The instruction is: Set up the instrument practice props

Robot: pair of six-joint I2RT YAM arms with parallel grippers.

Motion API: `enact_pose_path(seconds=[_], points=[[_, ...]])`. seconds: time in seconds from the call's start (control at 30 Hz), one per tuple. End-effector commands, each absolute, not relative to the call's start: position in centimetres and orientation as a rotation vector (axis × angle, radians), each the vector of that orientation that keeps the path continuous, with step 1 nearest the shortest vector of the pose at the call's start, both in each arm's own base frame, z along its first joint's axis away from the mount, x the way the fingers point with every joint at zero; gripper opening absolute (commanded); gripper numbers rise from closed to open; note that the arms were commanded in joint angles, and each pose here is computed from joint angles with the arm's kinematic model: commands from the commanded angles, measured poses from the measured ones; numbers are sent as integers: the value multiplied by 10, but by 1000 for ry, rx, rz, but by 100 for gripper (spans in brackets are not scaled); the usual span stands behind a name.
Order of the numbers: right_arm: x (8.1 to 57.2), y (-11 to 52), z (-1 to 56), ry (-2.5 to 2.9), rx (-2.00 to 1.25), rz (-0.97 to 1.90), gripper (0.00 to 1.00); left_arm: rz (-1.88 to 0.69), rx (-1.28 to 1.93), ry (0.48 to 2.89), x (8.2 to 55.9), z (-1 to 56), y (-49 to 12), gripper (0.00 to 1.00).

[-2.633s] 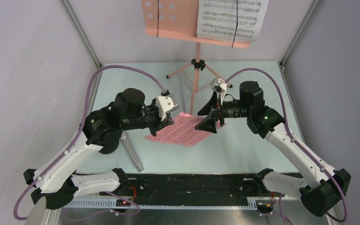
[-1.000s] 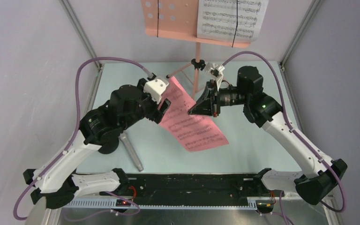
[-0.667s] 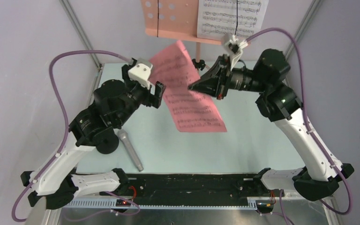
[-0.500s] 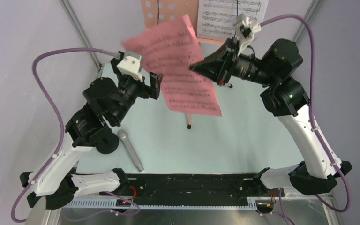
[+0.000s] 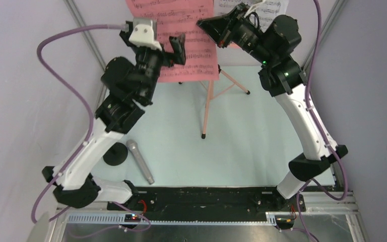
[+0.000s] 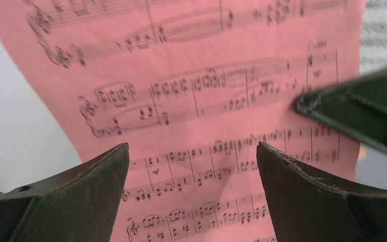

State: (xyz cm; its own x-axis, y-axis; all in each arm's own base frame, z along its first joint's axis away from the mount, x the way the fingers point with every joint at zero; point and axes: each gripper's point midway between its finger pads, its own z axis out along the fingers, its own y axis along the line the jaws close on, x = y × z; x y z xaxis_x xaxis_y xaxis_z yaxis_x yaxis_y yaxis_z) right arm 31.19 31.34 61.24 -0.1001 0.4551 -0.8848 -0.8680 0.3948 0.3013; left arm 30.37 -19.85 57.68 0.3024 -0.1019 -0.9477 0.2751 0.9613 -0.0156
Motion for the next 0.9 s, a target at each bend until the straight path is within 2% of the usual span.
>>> enact_pose_path(seconds=[0.0, 0.27, 0.47, 0.53, 0.7, 0.87], points=[[334, 290, 657, 1082, -264, 1133, 0, -338, -14, 1091, 323, 633, -181, 99], [365, 246, 677, 976, -134, 981, 0, -354, -2, 1050, 363, 650, -196, 100], [381, 225, 685, 925, -65, 896, 0, -338, -89, 1051, 404, 648, -177, 99], [386, 218, 685, 923, -40, 863, 0, -328, -120, 1056, 415, 645, -167, 96], [391, 211, 681, 938, -35, 806, 0, -403, -98, 1067, 429, 637, -166, 80], [400, 213, 674, 958, -42, 793, 0, -509, -12, 1076, 434, 632, -173, 72]])
